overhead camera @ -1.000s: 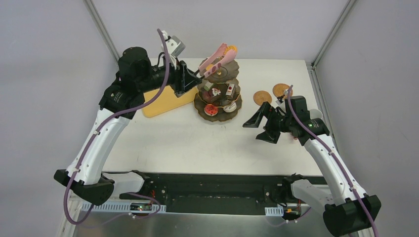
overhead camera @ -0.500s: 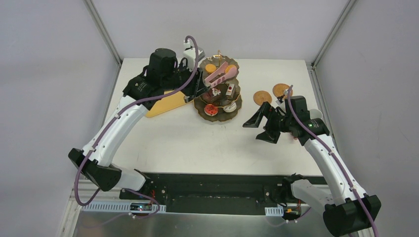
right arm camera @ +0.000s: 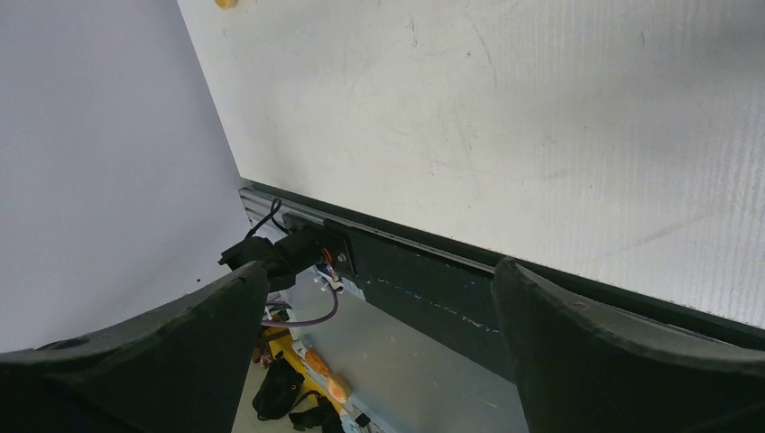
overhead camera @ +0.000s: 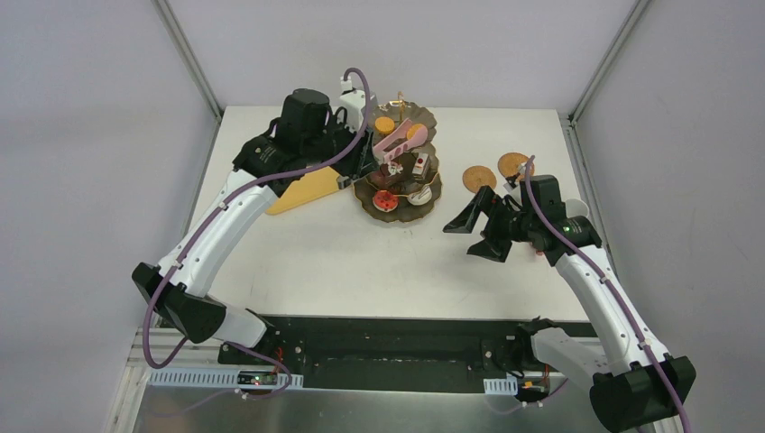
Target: Serve the afternoon tea
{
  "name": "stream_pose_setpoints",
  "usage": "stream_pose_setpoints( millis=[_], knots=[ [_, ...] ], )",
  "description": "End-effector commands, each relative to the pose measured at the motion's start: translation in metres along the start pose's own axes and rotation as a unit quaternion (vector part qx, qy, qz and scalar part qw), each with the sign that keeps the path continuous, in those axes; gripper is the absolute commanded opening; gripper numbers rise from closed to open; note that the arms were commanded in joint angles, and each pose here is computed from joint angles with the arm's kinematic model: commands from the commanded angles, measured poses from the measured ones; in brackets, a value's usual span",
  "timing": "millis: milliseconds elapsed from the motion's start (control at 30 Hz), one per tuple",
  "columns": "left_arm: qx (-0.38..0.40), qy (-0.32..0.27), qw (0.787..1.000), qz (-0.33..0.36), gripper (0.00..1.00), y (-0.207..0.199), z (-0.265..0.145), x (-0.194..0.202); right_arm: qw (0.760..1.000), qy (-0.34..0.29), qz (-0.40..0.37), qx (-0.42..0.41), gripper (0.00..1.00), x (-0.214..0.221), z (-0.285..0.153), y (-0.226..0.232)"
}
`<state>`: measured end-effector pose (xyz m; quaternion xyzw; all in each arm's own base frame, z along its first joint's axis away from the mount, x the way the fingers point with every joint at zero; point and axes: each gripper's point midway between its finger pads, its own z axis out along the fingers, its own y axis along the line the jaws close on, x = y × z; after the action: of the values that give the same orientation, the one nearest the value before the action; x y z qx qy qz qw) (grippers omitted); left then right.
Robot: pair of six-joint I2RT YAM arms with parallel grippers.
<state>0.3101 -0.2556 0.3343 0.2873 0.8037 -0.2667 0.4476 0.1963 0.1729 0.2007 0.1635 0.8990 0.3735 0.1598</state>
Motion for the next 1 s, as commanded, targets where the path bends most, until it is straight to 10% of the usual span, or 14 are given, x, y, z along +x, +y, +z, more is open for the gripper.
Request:
stream_pose_setpoints(
  millis=[0,967],
  knots=[
    [-0.006,-0.016,1.000,0.008,0.29,0.0005,-0.0008,-0.0147,1.000,-0.007,-0.003,-0.005,0.99,-0.0037,0.0017,0.0009],
    [-0.013,-0.022,1.000,0.004,0.45,0.0019,-0.0023,-0.0180,1.000,-0.008,-0.006,-0.009,0.99,-0.0011,-0.0014,0.0012]
  ],
)
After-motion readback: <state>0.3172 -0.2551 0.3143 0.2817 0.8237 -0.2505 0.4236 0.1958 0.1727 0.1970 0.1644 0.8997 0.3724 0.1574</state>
